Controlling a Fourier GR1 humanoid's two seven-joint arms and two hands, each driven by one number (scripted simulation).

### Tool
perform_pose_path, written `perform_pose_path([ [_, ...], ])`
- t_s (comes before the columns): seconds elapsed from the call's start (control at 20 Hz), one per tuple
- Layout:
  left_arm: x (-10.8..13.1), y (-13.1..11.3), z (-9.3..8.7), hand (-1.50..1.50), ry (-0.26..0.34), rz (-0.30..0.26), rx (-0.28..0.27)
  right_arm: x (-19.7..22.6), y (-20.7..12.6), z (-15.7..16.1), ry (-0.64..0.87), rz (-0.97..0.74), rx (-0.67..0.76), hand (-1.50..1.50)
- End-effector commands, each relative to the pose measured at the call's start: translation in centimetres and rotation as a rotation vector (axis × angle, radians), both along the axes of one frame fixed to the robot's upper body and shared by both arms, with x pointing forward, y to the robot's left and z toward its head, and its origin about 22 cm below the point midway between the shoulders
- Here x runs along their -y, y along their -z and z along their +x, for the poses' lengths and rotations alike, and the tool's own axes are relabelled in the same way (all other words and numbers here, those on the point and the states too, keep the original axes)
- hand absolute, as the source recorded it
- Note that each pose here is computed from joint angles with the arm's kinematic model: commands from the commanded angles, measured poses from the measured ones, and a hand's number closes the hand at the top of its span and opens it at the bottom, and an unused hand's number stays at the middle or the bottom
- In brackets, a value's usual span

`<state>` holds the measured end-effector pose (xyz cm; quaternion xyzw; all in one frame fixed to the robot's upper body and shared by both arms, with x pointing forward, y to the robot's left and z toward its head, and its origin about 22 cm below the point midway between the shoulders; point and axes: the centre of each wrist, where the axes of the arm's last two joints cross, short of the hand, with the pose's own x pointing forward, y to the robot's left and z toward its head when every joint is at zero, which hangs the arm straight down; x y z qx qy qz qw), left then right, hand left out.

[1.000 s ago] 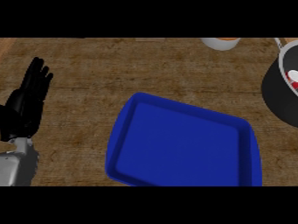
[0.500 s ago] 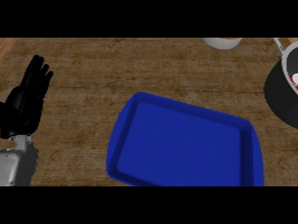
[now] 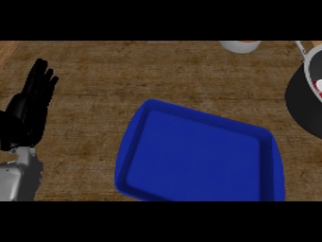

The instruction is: Pick the can from the tray and place it in the pot

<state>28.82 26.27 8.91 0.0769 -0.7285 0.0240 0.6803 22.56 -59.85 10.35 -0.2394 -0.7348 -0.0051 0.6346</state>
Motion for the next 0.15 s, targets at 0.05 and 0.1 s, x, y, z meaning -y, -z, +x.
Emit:
perform_pose_path([
  [0.05,-0.8,0.4,-0.1,0.0,-0.004,-0.017,0.011,0.9,0.3,-1.9,-0.068,0.032,0.048,-1.5],
  [0.1,-1.3,1.0,0.2,0.0,0.001,-0.012,-0.002,0.6,0.2,-1.2,-0.072,0.021,0.019,-1.5],
])
